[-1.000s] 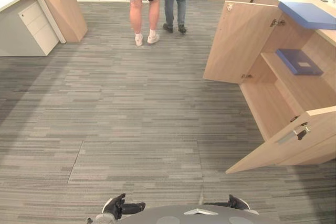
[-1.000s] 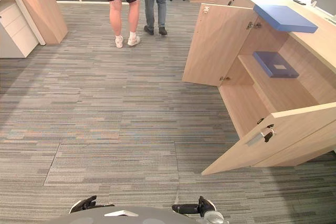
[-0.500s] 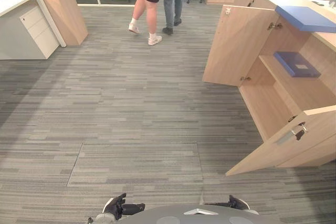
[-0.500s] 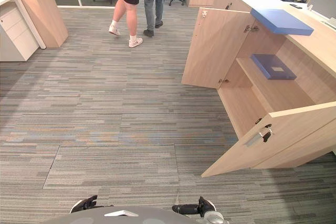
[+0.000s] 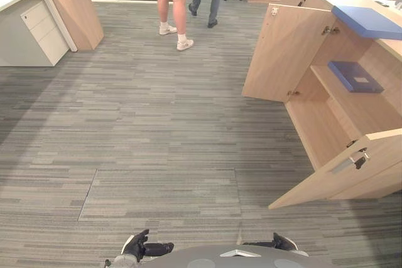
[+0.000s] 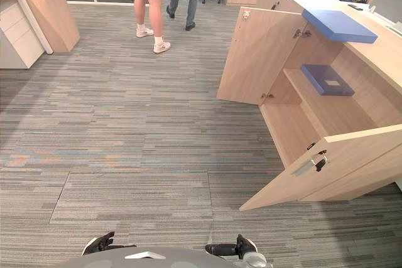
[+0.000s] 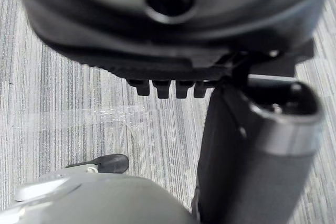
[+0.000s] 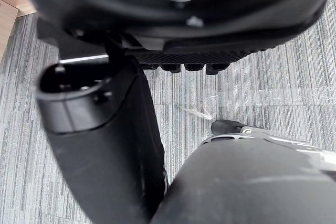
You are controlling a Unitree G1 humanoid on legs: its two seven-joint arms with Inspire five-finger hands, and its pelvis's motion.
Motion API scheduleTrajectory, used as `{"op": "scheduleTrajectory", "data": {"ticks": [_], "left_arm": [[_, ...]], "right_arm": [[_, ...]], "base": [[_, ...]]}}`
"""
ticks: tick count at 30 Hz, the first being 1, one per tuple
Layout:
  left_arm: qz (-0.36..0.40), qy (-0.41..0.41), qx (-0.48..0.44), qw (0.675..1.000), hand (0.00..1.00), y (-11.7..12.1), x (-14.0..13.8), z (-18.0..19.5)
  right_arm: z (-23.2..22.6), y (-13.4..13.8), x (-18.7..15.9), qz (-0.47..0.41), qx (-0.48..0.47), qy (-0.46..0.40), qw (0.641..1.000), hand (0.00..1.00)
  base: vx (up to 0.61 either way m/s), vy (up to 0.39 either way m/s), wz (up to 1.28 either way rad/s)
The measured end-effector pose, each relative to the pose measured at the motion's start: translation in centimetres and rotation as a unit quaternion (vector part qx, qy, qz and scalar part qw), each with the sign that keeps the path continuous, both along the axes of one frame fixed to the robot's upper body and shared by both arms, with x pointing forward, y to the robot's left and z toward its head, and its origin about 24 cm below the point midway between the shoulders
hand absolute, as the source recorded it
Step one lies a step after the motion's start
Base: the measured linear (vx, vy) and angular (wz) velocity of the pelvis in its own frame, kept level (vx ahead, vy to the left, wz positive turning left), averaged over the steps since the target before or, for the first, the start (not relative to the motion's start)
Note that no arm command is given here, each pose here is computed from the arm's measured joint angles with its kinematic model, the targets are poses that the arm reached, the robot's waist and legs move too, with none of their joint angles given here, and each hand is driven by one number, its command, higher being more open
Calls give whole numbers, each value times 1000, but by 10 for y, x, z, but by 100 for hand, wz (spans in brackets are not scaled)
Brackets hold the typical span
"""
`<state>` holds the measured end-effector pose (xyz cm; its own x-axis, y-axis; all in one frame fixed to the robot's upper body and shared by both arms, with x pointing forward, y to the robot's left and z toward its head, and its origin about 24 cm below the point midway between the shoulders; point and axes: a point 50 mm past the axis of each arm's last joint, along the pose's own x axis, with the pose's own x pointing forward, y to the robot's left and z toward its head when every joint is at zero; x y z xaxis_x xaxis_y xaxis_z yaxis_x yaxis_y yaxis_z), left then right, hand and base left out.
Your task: Walk over to the cabinet, pick up the folder, carry it to the office cabinet, place the folder inside the office cabinet, then close the office cabinet door
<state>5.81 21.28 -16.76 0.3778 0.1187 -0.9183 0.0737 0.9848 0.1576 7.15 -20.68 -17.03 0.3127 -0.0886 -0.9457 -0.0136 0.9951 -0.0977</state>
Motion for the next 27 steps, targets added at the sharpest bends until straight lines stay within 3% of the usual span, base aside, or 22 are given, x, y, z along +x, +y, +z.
{"op": "scheduleTrajectory", "data": {"ticks": [15, 23, 27], "left_arm": [[-14, -17, 12, 1000, 100, 2, 8, 2], [79, -112, 4, 991, 100, 6, 44, 15], [86, -131, 4, 988, 100, 6, 50, 18]], "right_arm": [[1, 2, 5, 3, 2, -6, 1000, 100], [4, -4, 18, 16, -10, -22, 1000, 100], [4, -5, 19, 17, -13, -17, 1000, 100]], "base": [[-16, -26, 7], [41, 17, -11], [243, 214, -41]]}}
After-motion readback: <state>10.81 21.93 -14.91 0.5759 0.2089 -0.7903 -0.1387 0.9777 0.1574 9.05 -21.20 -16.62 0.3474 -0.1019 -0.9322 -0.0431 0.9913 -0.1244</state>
